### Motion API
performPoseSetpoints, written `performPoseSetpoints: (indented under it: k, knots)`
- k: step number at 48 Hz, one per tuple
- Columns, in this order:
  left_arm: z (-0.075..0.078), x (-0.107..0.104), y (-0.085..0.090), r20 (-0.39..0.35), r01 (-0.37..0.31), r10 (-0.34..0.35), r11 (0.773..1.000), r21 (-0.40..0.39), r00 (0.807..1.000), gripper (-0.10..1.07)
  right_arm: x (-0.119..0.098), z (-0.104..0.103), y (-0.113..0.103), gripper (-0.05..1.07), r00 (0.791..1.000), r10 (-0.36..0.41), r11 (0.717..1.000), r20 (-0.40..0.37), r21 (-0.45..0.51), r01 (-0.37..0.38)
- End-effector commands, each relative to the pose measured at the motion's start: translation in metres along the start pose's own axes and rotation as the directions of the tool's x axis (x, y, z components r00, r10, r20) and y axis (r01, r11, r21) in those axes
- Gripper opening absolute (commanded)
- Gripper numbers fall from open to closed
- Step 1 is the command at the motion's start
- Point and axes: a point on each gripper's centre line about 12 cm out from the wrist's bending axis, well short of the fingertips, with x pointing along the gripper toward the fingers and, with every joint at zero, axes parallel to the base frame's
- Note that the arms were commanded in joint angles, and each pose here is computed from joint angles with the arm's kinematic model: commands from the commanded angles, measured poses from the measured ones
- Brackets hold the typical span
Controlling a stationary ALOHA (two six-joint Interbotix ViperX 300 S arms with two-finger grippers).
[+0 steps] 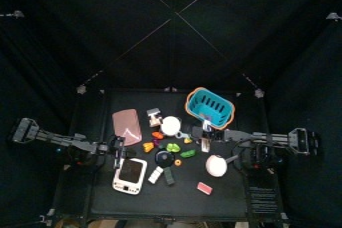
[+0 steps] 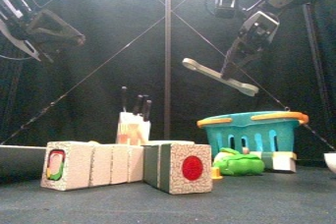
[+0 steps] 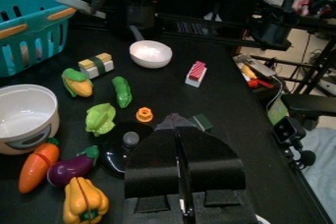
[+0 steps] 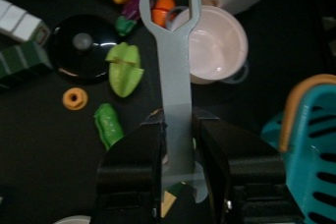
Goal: Place wrench in basket
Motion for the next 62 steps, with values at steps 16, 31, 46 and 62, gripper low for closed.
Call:
performPoseSetpoints:
  k: [16, 31, 46, 62]
  knots:
    - [0.012, 0.003, 0.0, 0.047, -0.003, 0.003, 1.0, -0.002, 0.999, 0.04, -0.023, -0.025, -0.099, 0.52, 0.963, -0.268, 0.942, -0.023, 0.204, 0.267]
    - [0.01, 0.002, 0.001, 0.04, -0.008, 0.008, 1.0, -0.003, 0.999, 0.04, -0.017, -0.063, -0.13, 0.52, 0.921, -0.359, 0.911, -0.149, 0.161, 0.381]
    - [0.01, 0.002, 0.004, 0.042, -0.018, 0.018, 1.0, -0.002, 0.999, 0.04, -0.013, -0.095, -0.148, 0.52, 0.898, -0.4, 0.877, -0.183, 0.209, 0.434]
    - [0.01, 0.002, 0.004, 0.041, -0.021, 0.021, 1.0, 0.0, 0.999, 0.04, 0.01, -0.113, -0.147, 0.53, 0.903, -0.357, 0.886, -0.237, 0.222, 0.408]
